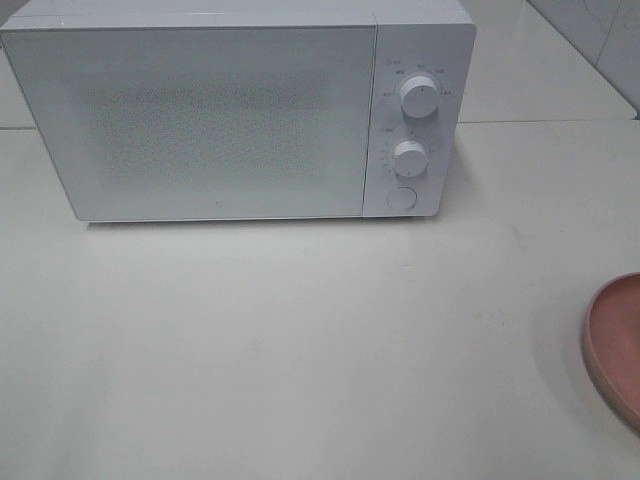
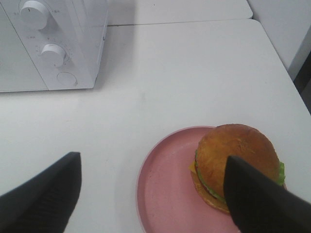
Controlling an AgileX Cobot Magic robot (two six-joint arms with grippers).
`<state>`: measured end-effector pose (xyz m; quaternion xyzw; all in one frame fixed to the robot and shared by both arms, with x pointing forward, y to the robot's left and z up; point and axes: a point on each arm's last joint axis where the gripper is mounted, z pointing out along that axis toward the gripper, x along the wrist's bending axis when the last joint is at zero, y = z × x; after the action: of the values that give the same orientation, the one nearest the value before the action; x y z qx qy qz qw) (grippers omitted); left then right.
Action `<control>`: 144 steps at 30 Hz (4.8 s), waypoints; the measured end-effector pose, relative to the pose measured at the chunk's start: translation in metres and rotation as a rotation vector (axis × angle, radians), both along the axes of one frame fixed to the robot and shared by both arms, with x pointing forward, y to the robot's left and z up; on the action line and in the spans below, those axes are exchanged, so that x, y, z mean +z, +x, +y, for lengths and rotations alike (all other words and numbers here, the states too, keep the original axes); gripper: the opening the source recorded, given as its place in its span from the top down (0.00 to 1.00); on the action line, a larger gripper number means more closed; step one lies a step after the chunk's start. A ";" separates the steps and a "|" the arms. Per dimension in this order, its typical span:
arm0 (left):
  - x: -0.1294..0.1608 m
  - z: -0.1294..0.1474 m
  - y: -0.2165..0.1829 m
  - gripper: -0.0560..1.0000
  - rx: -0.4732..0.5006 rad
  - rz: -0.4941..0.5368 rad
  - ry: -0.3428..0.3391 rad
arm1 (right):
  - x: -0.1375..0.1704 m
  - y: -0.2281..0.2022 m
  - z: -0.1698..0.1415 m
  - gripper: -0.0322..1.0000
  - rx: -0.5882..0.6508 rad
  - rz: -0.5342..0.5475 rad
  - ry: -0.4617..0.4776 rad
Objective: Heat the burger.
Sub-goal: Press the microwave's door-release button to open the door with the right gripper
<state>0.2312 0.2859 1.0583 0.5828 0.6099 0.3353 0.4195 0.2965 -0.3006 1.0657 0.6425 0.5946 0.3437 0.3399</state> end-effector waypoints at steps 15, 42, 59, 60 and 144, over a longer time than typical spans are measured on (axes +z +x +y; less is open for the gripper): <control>0.000 0.000 0.000 0.01 0.000 0.000 0.000 | -0.004 0.031 -0.001 0.23 0.001 -0.091 -0.003; 0.000 0.000 0.000 0.01 0.000 0.000 0.000 | -0.015 0.115 -0.003 0.23 0.004 -0.184 -0.005; 0.000 0.000 0.000 0.01 0.000 0.000 0.000 | -0.035 0.159 -0.003 0.23 0.012 -0.388 -0.015; 0.000 0.000 0.000 0.01 0.000 0.000 0.000 | -0.042 0.160 0.000 0.23 0.028 -0.397 -0.022; 0.000 0.000 0.000 0.01 0.000 0.000 0.000 | -0.148 0.145 0.115 0.47 -0.427 -0.126 1.009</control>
<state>0.2312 0.2859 1.0583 0.5828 0.6099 0.3353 0.4195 0.4414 -0.1854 0.9175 0.8103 0.1909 0.5472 0.0870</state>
